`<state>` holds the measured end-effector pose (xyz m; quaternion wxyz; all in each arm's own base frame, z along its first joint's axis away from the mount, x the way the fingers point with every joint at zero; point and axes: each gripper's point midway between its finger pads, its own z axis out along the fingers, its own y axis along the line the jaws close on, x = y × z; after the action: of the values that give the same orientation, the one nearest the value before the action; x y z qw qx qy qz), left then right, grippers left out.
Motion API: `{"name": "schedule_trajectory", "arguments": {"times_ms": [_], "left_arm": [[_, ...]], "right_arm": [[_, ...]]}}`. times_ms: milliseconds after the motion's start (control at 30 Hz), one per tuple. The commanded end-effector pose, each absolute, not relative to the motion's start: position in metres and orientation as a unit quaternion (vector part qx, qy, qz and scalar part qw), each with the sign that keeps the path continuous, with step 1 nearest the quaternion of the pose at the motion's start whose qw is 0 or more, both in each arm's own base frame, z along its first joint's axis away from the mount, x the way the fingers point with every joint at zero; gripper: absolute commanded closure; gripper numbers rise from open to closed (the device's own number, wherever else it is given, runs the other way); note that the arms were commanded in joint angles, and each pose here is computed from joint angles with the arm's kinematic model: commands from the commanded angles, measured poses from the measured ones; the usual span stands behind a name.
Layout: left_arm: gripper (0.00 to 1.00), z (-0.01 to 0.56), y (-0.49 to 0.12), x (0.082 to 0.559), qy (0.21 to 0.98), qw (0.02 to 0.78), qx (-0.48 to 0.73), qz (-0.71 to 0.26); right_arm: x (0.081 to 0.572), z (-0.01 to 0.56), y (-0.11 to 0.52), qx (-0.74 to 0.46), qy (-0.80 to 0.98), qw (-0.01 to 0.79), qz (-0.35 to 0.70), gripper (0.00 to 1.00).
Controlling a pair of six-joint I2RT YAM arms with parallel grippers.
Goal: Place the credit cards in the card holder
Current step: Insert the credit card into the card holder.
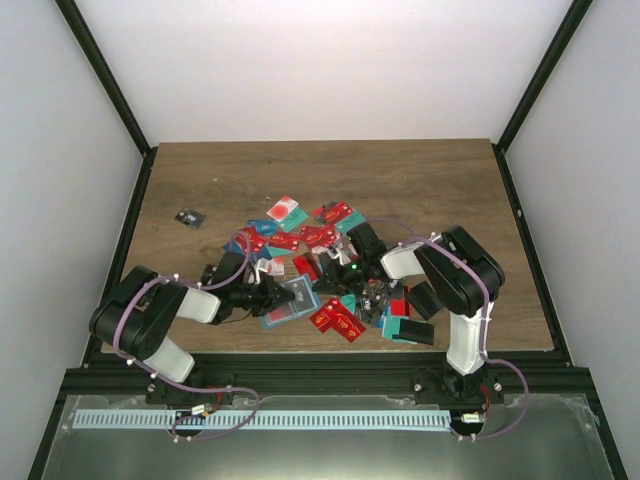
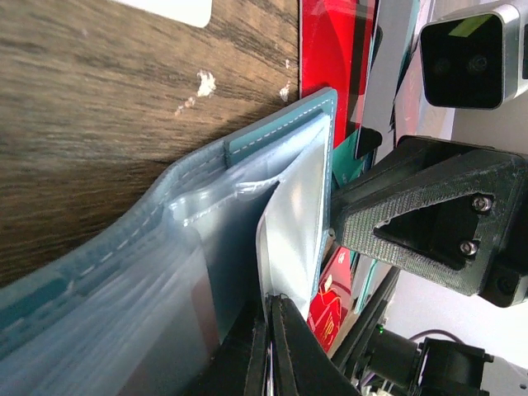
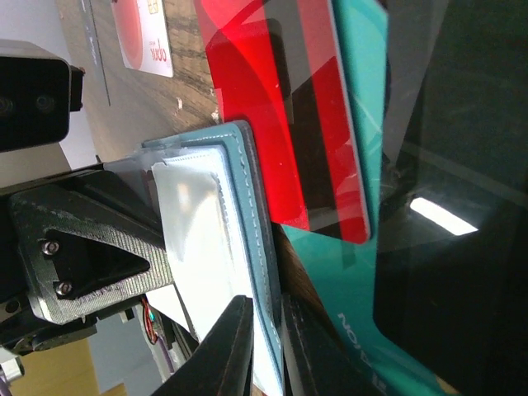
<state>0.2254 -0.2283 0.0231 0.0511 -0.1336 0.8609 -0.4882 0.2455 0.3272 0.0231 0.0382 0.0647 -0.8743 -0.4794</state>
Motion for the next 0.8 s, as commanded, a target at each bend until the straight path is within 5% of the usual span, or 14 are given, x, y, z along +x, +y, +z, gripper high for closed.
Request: {"name": "schedule_trajectory", "arguments": {"times_ms": [0,767], "left_arm": [[0.96,0.005,-0.227,0.216,0.871,0.032,-0.167,-0.461],[0.75,0.013,-0.217,0.211,0.917,0.0,-0.131,-0.375]], "right_arm": [[0.235,0.005,0.326,0.052,-0.881,0.062,-0.466,0.87],[0.256,0.024,0.333,0.066,-0.884,0.024,-0.462,0.84]]}}
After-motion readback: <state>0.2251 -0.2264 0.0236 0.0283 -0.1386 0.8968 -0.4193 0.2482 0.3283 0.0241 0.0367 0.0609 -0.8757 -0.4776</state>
